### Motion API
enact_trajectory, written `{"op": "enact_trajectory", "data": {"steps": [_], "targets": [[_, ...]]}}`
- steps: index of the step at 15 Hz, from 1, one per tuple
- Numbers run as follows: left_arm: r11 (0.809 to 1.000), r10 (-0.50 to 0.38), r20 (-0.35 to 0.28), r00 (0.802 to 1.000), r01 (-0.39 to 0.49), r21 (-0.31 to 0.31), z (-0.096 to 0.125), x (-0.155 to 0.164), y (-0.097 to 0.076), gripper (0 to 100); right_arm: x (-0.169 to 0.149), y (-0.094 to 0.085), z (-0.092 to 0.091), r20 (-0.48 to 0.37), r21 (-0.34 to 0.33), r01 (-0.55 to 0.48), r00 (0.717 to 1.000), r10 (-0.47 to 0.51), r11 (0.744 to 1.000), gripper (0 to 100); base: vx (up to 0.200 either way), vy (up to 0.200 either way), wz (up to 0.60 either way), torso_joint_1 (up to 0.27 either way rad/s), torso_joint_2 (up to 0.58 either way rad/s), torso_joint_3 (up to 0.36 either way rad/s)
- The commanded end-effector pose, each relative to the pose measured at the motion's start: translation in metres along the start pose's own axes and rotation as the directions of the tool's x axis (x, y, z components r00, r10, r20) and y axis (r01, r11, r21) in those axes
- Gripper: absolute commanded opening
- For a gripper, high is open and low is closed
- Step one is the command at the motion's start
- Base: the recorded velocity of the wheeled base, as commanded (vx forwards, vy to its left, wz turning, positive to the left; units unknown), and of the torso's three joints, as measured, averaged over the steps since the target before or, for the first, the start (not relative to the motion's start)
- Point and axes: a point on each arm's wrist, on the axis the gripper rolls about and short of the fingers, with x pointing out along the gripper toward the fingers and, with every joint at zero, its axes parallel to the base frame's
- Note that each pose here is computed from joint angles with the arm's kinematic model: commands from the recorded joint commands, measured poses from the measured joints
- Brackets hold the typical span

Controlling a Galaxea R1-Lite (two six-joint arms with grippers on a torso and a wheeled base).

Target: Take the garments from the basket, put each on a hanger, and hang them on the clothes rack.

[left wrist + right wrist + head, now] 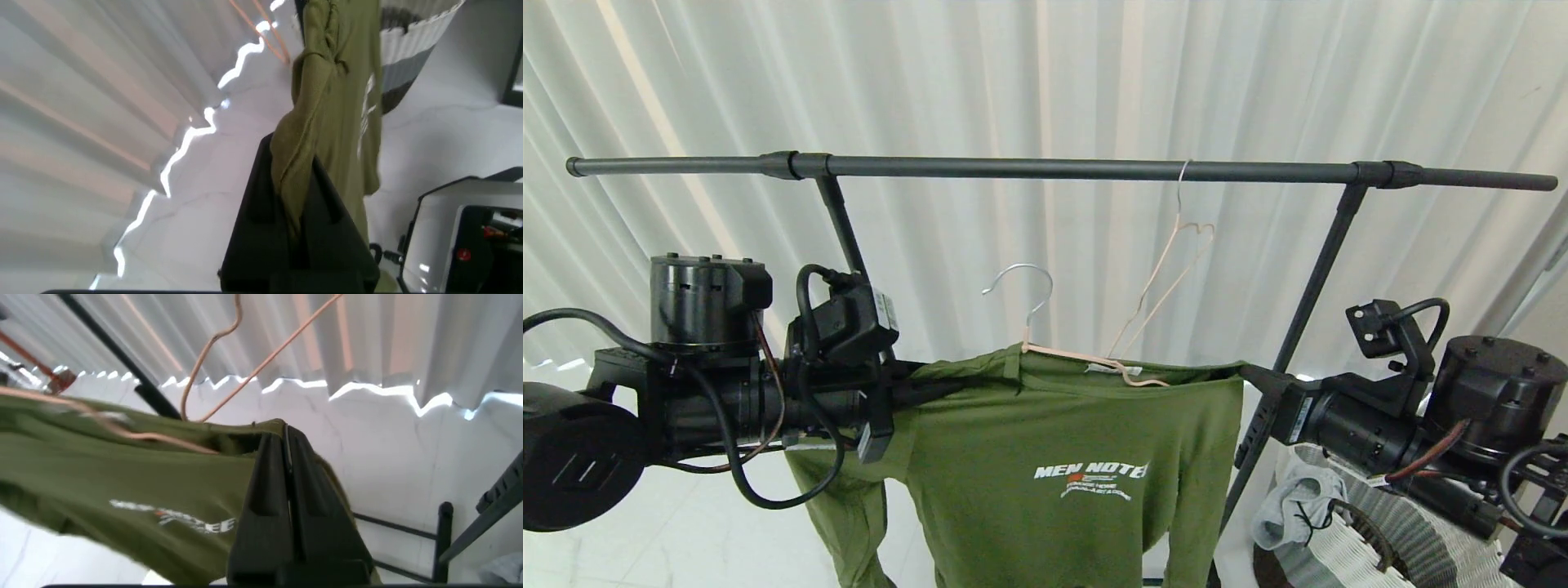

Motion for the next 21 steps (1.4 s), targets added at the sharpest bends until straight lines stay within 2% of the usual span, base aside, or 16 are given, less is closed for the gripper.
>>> {"op": "enact_trajectory", "data": {"steps": [1,4,7,13,17,18,21], "targets": [[1.0,-0.009,-0.015,1.0,0.008,-0.012,-0.005,0.005,0.0,0,-0.013,0.01,0.019,0.039,-0.007,-0.045,0.998,0.045,0.999,0,0.0,0.0,0.0,0.0,0.0,0.0],[1.0,-0.007,-0.01,1.0,0.007,-0.015,-0.003,0.006,0.001,0,-0.024,0.028,0.019,-0.016,-0.021,-0.106,0.994,0.106,0.994,0,0.0,0.0,0.0,0.0,0.0,0.0],[1.0,-0.002,-0.004,1.0,0.002,-0.013,-0.001,0.006,0.002,0,-0.029,0.036,0.014,-0.065,-0.05,-0.134,0.989,0.13,0.99,0,0.0,0.0,0.0,0.0,0.0,0.0],[1.0,0.005,0.01,1.0,-0.004,-0.018,0.003,0.004,0.003,0,-0.032,0.037,0.009,-0.108,-0.05,-0.135,0.986,0.129,0.99,0,0.0,0.0,0.0,0.0,0.0,0.0],[1.0,0.001,0.051,0.999,0.001,-0.024,0.012,0.009,0.002,0,-0.034,0.037,0.007,-0.131,-0.057,-0.127,0.984,0.118,0.99,0,0.0,0.0,0.0,0.0,0.0,0.0],[1.0,-0.003,0.056,0.998,0.004,-0.021,0.013,0.01,0.001,0,-0.034,0.036,0.006,-0.141,-0.069,-0.125,0.983,0.114,0.99,100,0.0,0.0,0.0,0.0,0.0,0.0],[1.0,-0.01,0.06,0.998,0.011,-0.018,0.014,0.012,0.0,0,-0.037,0.035,0.006,-0.158,-0.079,-0.111,0.983,0.098,0.991,100,0.0,0.0,0.0,0.0,0.0,0.0]]}}
